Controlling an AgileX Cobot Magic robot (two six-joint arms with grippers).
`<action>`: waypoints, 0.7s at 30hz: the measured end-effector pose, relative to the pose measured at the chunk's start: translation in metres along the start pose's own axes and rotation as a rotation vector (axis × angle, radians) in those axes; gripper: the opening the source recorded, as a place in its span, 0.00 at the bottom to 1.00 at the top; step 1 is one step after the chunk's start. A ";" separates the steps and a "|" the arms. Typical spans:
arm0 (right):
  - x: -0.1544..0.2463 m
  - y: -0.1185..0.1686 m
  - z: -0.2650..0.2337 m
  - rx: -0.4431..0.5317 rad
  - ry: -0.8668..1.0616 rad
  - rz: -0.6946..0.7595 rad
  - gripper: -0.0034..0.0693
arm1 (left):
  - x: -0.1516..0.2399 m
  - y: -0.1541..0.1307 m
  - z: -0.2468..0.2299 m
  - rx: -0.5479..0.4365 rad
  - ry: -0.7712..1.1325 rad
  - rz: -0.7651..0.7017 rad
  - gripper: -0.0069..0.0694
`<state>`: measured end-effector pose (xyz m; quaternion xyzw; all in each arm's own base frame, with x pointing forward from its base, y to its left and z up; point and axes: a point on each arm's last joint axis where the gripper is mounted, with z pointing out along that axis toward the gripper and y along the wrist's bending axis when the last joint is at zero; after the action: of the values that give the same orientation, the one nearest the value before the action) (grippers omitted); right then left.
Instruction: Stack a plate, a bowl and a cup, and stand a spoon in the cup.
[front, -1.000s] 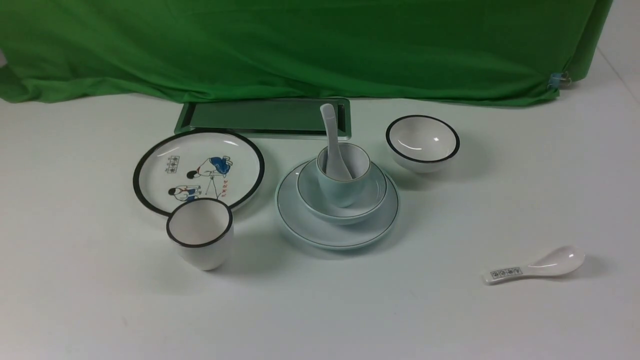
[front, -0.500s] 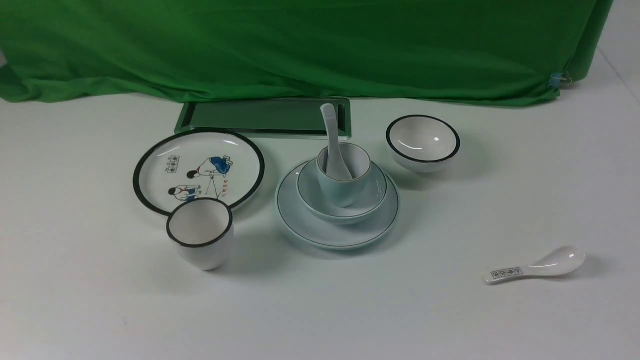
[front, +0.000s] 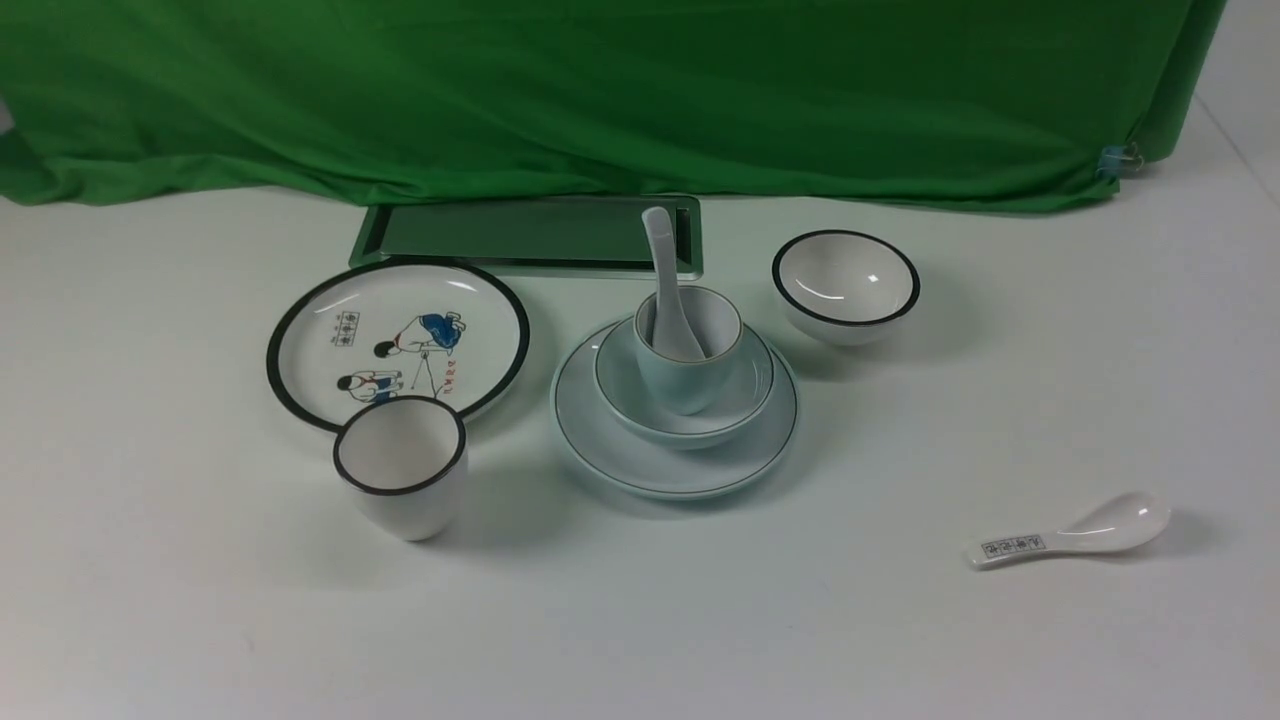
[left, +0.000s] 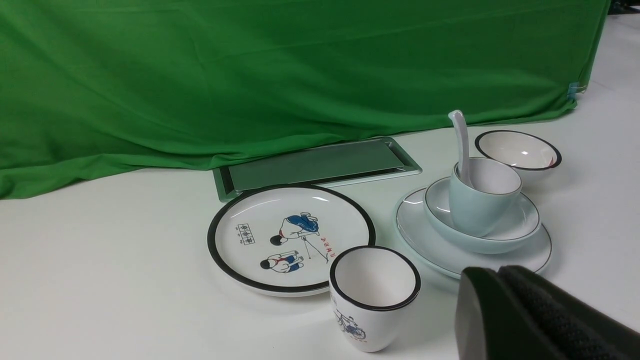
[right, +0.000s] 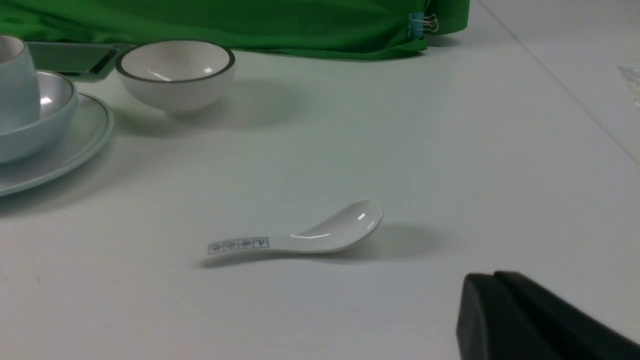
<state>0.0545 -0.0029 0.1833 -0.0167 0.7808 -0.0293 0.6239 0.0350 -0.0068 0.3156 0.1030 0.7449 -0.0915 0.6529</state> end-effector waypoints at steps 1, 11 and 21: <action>0.000 0.000 0.000 0.000 0.000 0.000 0.10 | 0.000 0.000 0.000 0.000 0.000 0.000 0.05; 0.000 0.000 0.000 0.000 0.001 0.001 0.14 | 0.000 0.000 0.000 0.000 0.000 0.000 0.05; 0.000 0.000 0.000 0.000 0.001 0.001 0.16 | 0.011 -0.002 0.009 0.015 -0.010 -0.013 0.05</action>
<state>0.0545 -0.0029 0.1832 -0.0162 0.7811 -0.0290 0.6236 0.0415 -0.0104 0.3035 0.1025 0.7416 -0.1021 0.6550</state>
